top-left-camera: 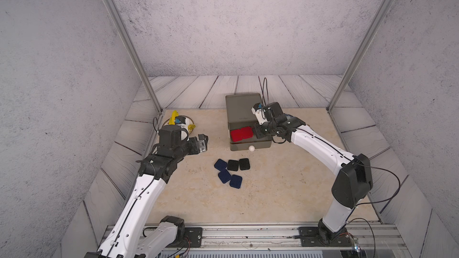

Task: Place the brooch boxes into the drawer by color
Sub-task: Place the brooch box in the drawer, then close the drawer in the storage box.

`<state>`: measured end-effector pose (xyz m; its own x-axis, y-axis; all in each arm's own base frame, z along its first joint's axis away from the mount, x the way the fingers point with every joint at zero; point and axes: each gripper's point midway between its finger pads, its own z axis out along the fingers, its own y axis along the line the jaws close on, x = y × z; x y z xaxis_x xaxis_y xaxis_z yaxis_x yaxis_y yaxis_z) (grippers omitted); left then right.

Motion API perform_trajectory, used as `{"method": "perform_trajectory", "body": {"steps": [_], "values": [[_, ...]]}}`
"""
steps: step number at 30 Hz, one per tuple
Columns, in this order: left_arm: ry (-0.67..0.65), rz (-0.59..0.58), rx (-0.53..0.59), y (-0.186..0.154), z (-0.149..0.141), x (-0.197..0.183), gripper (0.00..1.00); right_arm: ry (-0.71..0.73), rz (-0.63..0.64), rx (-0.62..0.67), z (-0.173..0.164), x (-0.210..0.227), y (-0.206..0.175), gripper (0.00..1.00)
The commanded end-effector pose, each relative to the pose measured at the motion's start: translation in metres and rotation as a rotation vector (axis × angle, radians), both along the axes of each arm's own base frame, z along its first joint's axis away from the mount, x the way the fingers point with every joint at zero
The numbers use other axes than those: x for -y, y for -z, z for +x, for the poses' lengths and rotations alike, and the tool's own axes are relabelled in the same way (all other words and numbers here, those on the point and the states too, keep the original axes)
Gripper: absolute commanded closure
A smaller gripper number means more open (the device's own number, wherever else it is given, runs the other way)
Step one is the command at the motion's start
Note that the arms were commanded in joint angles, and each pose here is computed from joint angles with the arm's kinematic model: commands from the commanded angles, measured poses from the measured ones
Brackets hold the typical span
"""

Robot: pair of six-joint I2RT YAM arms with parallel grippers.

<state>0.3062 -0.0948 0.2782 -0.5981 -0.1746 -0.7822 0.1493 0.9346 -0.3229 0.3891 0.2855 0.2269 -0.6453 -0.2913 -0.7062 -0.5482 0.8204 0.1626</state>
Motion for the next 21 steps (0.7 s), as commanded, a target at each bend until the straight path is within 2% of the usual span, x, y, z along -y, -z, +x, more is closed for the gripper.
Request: {"method": "perform_trajectory", "body": {"steps": [1,5,8,11,14,21], "values": [[-0.001,-0.006,0.021,-0.008,-0.003,0.0,0.02,-0.079,0.09,0.044,-0.032,-0.003,-0.036,0.66],[-0.005,-0.015,0.031,-0.013,-0.005,0.0,0.02,-0.079,0.136,0.043,-0.067,0.007,-0.045,0.6],[-0.01,-0.026,0.037,-0.017,-0.007,0.0,0.02,-0.044,0.219,0.017,-0.093,0.015,-0.044,0.53],[-0.011,-0.036,0.044,-0.019,-0.008,0.0,0.02,0.001,0.316,-0.016,-0.111,0.023,-0.034,0.5],[-0.011,-0.045,0.042,-0.019,-0.007,0.001,0.02,0.053,0.353,-0.051,-0.117,0.03,-0.018,0.43],[0.017,-0.076,0.047,-0.02,-0.003,0.009,0.02,0.121,0.4,-0.145,-0.105,0.018,0.002,0.38]]}}
